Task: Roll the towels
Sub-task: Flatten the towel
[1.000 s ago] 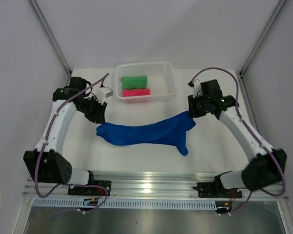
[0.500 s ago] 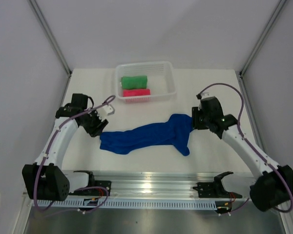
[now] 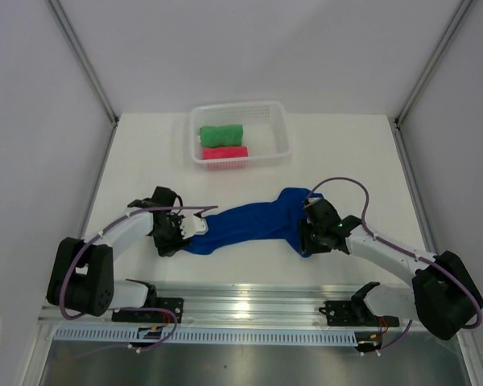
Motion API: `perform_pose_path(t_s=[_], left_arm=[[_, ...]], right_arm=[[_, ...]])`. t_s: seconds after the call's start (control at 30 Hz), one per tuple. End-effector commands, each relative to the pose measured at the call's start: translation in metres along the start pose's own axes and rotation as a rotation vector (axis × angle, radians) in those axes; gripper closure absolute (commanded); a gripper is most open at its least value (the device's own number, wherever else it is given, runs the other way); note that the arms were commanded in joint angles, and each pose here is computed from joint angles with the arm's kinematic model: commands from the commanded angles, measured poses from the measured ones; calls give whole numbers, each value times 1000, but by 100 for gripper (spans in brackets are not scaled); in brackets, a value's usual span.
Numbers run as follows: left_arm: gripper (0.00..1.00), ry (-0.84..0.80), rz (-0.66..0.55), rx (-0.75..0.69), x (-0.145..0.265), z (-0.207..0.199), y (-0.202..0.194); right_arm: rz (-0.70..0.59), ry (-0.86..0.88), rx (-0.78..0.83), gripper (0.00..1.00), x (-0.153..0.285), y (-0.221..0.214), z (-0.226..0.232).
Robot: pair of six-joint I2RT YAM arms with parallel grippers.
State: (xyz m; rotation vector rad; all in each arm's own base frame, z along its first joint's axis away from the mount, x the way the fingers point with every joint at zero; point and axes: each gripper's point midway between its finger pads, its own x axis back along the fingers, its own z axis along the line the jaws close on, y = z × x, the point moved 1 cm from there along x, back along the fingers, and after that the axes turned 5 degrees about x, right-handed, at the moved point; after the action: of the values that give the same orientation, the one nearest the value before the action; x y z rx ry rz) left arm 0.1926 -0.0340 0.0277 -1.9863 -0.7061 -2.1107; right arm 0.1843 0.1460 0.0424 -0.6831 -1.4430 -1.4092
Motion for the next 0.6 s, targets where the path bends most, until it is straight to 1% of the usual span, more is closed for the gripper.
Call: perform_pose_path(t_s=[0.0,0.07,0.2,0.27,0.3,0.33,0.37,0.4,0.43,0.47,0.5,0.53,0.57], left_arm=[[42,60,15,-70,-16,15,5],[42,60,48,-60,-22,15,-1],[43,77,73,-36,-29,23,-2],[45,73,69,-32,-29,24,0],[49,62,72,-26,-31,22,-1],[54,47,76,-23,-31,20,-1],[70,40,76,-6,-31,18,-1],[79,31,74,4,-32,16,-1],[94,31,74,14,-31,16,-1],[99,34,69,40,-29,16,1],[100,30,53,60,-26,16,4],[99,60,18,84,-16,26,14],[99,56,5,137,-11,25,16]], right_arm=[[-57,56,1,52,-10,13,19],[-52,56,12,52,-15,12,20],[-17,29,21,51,-25,6,15],[-4,30,27,52,-28,4,15],[-7,37,28,53,-29,4,17],[-7,36,26,59,-30,3,16],[-5,36,23,64,-31,2,16],[-9,38,18,71,-32,3,16],[-15,40,15,83,-33,2,16],[-4,66,11,88,-32,0,20],[-5,72,12,93,-32,-1,21],[-12,78,9,99,-31,2,22],[-23,82,11,100,-29,6,22]])
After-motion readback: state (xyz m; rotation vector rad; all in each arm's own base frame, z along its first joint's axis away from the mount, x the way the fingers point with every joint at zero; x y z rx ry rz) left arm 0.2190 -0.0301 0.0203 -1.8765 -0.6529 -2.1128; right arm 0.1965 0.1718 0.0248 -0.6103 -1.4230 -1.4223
